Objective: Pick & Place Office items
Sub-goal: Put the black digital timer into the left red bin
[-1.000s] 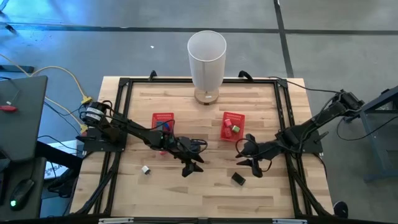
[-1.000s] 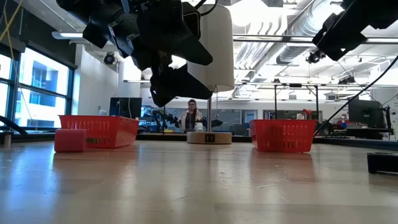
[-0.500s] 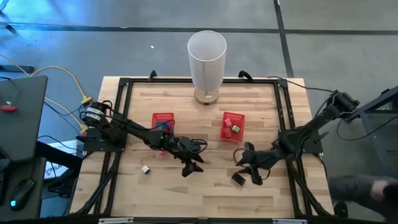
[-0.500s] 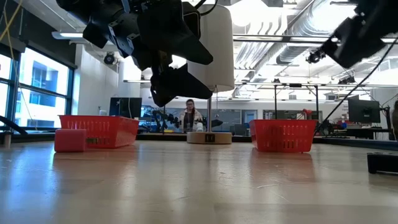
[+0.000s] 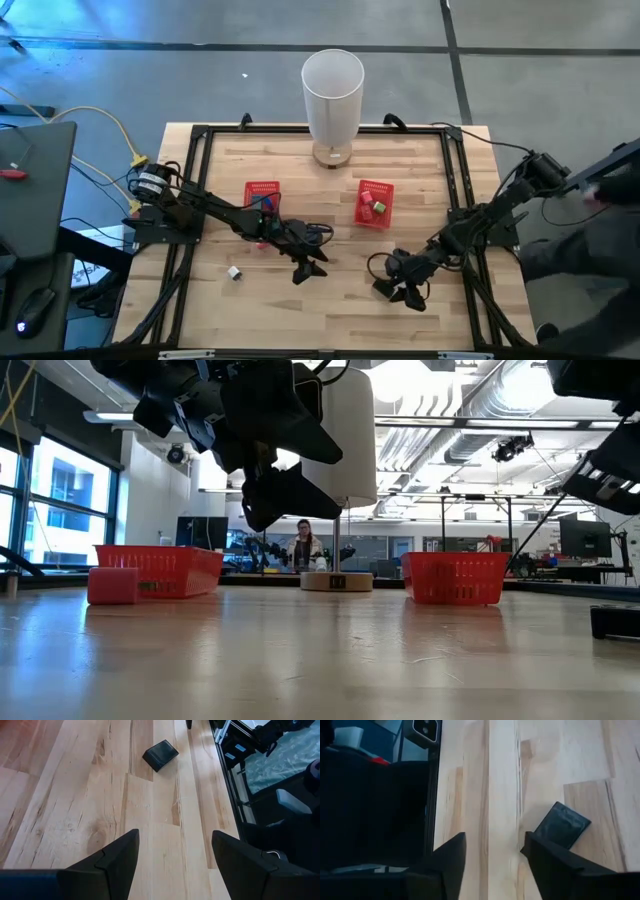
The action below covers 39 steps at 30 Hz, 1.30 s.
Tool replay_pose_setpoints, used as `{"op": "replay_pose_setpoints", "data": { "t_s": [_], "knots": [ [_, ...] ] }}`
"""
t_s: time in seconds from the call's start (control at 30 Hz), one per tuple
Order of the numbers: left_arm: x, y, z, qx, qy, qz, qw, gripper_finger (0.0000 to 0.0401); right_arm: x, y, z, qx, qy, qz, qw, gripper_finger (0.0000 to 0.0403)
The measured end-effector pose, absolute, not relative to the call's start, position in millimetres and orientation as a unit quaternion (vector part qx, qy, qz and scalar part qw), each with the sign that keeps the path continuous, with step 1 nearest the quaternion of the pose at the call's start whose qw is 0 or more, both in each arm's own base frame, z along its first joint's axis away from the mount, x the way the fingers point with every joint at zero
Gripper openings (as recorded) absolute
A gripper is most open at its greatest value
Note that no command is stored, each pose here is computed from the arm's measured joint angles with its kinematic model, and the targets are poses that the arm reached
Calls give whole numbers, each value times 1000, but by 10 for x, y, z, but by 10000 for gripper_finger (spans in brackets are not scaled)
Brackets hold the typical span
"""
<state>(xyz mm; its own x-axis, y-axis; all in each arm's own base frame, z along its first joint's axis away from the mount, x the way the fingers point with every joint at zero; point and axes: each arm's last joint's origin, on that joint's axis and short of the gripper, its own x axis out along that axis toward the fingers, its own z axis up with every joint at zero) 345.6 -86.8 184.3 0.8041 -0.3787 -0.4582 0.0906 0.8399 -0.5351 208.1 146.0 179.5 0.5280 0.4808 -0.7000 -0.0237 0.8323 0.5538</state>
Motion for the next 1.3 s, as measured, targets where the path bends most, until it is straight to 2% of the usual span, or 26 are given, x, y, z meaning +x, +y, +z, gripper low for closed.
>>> {"op": "replay_pose_setpoints", "data": {
  "t_s": [0.27, 0.43, 0.63, 0.77, 0.83, 1.03, 1.17, 1.3],
  "knots": [
    [3456, -868, 1843, -252, 286, -128, 916, 244, 2071, 1476, 1797, 248, 465, 159, 835, 252],
    [3456, -868, 1843, -252, 286, -128, 916, 244, 2023, 1529, 1793, 284, 489, 163, 808, 255],
    [3455, -869, 1842, -252, 286, -128, 916, 244, 1917, 1600, 1758, 267, 521, 173, 792, 256],
    [3455, -868, 1843, -252, 286, -128, 916, 244, 1888, 1540, 1705, 290, 547, 105, 778, 255],
    [3456, -868, 1843, -252, 286, -128, 916, 244, 1853, 1522, 1675, 290, 546, 53, 784, 255],
    [3473, -862, 1872, -251, 265, -117, 924, 244, 1668, 1566, 1668, 265, 542, -14, 797, 255],
    [3479, -859, 1880, -250, 258, -111, 927, 244, 1517, 1646, 1771, 275, 505, -22, 818, 254],
    [3483, -869, 1893, -247, 248, -110, 930, 244, 1335, 1679, 1867, 252, 426, -56, 867, 254]
  ]
}}
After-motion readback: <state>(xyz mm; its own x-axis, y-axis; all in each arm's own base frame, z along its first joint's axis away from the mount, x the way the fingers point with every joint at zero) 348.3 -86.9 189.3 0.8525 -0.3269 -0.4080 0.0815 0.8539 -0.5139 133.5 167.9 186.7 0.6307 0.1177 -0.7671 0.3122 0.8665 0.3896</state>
